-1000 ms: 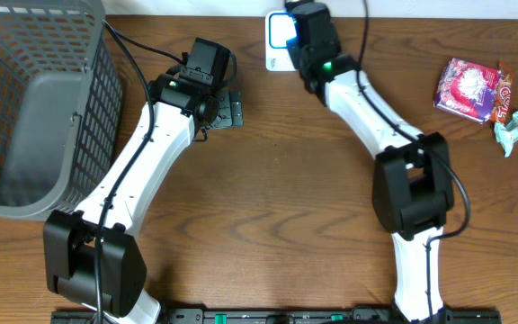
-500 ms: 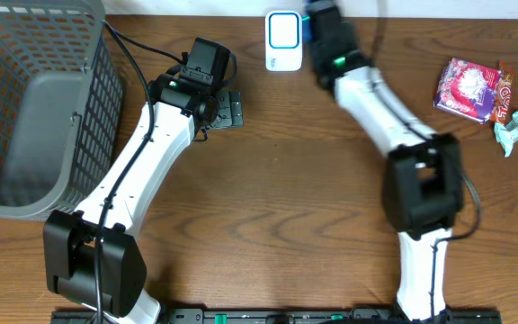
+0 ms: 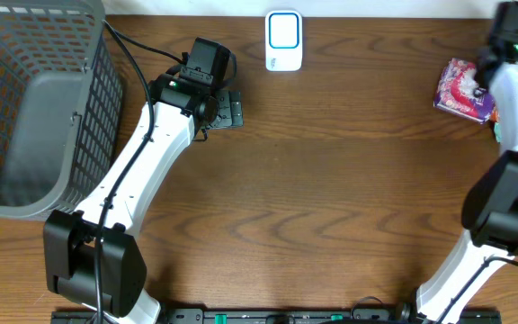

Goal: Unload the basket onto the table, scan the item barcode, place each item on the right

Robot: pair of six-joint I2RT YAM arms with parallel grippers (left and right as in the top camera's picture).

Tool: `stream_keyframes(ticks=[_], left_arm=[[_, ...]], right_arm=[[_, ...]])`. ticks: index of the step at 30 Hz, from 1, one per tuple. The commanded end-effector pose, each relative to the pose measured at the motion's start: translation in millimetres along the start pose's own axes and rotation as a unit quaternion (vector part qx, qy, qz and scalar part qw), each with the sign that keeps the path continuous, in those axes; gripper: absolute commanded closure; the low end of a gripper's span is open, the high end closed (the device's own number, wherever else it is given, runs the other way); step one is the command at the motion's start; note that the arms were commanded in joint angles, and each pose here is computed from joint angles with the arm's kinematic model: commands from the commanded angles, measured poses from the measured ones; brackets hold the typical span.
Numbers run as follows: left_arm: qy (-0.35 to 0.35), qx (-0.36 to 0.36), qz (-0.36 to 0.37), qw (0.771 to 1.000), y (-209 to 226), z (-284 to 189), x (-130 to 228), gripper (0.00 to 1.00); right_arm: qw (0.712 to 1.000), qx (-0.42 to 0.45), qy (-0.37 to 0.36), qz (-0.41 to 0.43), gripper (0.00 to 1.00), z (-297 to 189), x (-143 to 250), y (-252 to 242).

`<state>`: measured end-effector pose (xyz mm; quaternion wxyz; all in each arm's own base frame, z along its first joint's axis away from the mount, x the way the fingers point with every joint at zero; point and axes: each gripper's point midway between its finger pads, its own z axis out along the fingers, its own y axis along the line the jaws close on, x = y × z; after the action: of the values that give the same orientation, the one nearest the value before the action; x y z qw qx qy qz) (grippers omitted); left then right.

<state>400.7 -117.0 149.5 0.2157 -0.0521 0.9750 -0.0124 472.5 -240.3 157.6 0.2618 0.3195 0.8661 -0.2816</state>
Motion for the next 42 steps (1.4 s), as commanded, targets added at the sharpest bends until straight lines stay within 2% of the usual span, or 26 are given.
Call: stream_keyframes(ticks=[1, 3, 8, 9, 12, 13, 16, 19, 21, 22, 23, 26, 32, 37, 42], left_arm=[[-0.006, -0.005, -0.005, 1.000, 2, -1, -5, 0.02], [-0.006, -0.005, -0.005, 1.000, 2, -1, -5, 0.02], [-0.006, -0.005, -0.005, 1.000, 2, -1, -5, 0.02], [-0.006, -0.005, -0.005, 1.000, 2, -1, -5, 0.02], [-0.006, -0.005, -0.005, 1.000, 2, -1, -5, 0.02], [-0.006, -0.005, -0.005, 1.000, 2, -1, -5, 0.02], [-0.006, -0.005, -0.005, 1.000, 2, -1, -5, 0.02], [-0.006, -0.005, -0.005, 1.000, 2, -1, -5, 0.02], [-0.006, -0.005, -0.005, 1.000, 2, -1, -5, 0.02], [-0.006, -0.005, -0.005, 1.000, 2, -1, -5, 0.02], [-0.006, -0.005, -0.005, 1.000, 2, -1, -5, 0.02], [-0.006, -0.005, -0.005, 1.000, 2, -1, -5, 0.02], [-0.006, -0.005, -0.005, 1.000, 2, -1, -5, 0.02], [-0.006, -0.005, -0.005, 1.000, 2, -1, -5, 0.02], [-0.006, -0.005, -0.005, 1.000, 2, -1, -5, 0.02]], right_arm=[[0.998, -0.039, 0.039, 0.028, 0.99, 27, 13, -1], [0.996, -0.056, 0.050, 0.041, 0.99, 37, 16, -6], [0.994, -0.054, 0.061, 0.078, 0.90, 48, 17, -22], [0.994, -0.054, 0.061, 0.080, 0.84, 49, 17, -23], [0.993, -0.052, 0.063, 0.080, 0.41, 50, 17, -26], [0.993, -0.051, 0.065, 0.079, 0.37, 49, 18, -26], [0.993, -0.048, 0.076, 0.072, 0.37, 47, 24, -28], [0.993, -0.047, 0.086, 0.067, 0.45, 36, 27, -33], [0.993, -0.048, 0.083, 0.067, 0.41, 22, 23, -39], [0.993, -0.050, 0.079, 0.069, 0.28, 12, 20, -44], [0.993, -0.051, 0.074, 0.071, 0.01, 3, 16, -48], [0.990, -0.066, 0.064, 0.111, 0.01, -39, 7, -64], [0.974, -0.132, 0.074, 0.168, 0.01, -125, 15, -85], [0.973, -0.170, 0.068, 0.142, 0.01, -174, 38, -78], [0.972, -0.216, 0.066, 0.070, 0.01, -210, 103, -47]])
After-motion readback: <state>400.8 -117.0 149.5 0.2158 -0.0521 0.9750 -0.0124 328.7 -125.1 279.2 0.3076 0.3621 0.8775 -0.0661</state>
